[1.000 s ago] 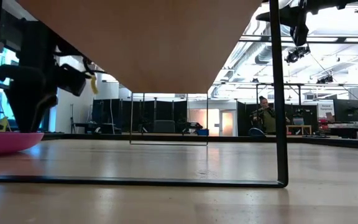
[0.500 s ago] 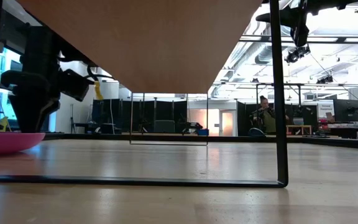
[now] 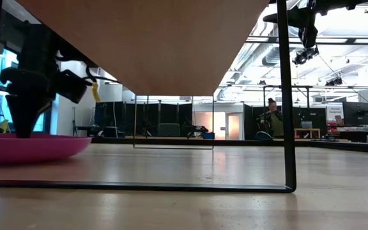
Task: Place and stack plates onto a shelf
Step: Stack the pink plate on top of the blue plate on the shelf
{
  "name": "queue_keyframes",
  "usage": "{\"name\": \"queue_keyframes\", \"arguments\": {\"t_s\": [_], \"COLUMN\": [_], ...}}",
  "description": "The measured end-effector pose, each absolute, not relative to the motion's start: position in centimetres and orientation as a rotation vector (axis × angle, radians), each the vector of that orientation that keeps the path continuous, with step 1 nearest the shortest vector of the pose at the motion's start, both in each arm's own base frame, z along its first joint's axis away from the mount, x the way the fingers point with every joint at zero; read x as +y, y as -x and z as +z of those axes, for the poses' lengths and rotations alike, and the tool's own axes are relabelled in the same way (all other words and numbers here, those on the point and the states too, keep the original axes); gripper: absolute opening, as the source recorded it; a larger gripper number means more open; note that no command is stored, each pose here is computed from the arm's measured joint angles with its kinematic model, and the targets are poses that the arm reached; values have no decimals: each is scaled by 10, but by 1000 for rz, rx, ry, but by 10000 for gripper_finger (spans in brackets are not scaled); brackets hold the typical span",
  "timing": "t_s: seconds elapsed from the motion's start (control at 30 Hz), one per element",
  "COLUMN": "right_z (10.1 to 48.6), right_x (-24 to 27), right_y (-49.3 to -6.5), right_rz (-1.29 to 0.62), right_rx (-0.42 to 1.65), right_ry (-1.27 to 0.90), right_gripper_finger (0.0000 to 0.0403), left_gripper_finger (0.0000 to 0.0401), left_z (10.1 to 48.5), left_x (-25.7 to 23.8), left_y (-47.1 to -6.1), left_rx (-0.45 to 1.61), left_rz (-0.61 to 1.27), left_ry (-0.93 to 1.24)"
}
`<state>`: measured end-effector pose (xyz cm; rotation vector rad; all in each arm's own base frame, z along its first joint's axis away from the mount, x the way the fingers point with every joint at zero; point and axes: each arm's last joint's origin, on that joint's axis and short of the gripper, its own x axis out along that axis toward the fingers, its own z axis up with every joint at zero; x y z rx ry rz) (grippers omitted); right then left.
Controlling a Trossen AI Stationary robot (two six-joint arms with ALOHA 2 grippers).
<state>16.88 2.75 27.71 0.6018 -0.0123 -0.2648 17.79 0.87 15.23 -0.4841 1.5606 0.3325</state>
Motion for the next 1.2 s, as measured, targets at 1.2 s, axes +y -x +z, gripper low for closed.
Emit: {"name": "queue_keyframes", "arguments": {"t_s": [1.2], "right_z": [275], "right_x": [29], "right_y": [-169], "right_rz": [-231], "right_rx": [18], "right_ry": [-598], "right_gripper_finger": [135], "left_gripper_finger": [0], "left_z": [435], "left_x": [46], "left_y": [-106], "left_rx": [740], "left_rz": [923], "left_ry": [558]}}
